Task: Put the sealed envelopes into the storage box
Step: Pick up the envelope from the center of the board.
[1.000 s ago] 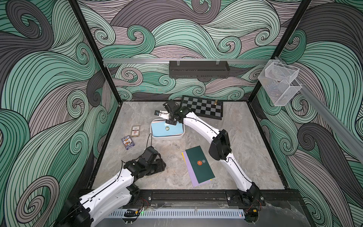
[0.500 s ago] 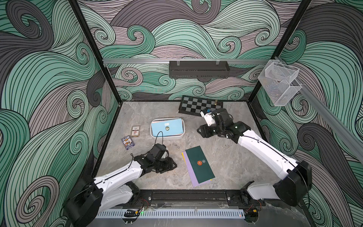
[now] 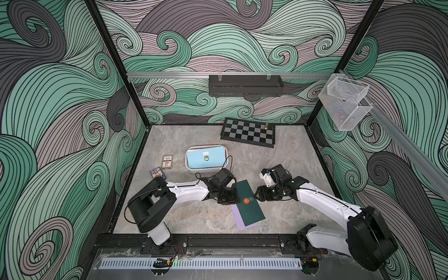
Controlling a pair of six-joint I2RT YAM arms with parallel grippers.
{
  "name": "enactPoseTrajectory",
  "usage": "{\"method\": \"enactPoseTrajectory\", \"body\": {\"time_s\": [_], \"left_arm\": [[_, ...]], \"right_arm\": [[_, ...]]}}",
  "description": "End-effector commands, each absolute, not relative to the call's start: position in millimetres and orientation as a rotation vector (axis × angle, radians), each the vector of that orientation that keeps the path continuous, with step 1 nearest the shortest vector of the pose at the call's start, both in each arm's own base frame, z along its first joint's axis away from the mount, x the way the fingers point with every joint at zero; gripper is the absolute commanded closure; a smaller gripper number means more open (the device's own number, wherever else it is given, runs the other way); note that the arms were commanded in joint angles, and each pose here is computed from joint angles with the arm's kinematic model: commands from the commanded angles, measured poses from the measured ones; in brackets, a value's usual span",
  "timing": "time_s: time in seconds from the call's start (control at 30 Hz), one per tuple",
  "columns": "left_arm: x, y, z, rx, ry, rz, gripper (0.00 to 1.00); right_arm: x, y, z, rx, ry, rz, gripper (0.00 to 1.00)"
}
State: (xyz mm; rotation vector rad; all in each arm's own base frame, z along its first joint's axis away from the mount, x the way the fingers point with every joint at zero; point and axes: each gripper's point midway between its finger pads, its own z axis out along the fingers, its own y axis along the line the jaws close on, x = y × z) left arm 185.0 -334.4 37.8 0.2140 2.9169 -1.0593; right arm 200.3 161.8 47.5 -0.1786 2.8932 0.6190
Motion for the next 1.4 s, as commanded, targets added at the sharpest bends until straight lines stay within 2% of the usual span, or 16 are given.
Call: {"method": "enactPoseTrajectory", "body": {"time_s": [0.0,0.17,0.63,0.97,1.2,1.37], "left_arm": [[184.2,-336.6,30.9,0.251,2.940,-1.028,0.82],[185.3,-317.7,16.8,0.189,2.955,-0.900,0.84],[176.3,-306.7,-13.7,0.141,3.032,-0.834,0.86],[174.5,-305.3,-16.6,0.141,3.039,-0.832,0.86],[174.1,-304.0,-16.1,0.141,3.035,-0.831,0.87],[174.2,-303.3,-17.4,0.139,3.036,-0.825,0.87]], "right_arm": [[196.6,167.2,40.8,-0.133,2.925,0.678,0.39],[191.5,166.2,29.9,-0.092,2.964,0.684,0.37],[186.6,182.3,18.7,-0.066,3.017,0.845,0.36],[192.5,207.8,45.4,-0.008,2.885,1.216,0.36],[193.9,212.0,56.6,0.003,2.836,1.308,0.36],[194.9,218.5,82.8,-0.024,2.722,1.453,0.36]]}}
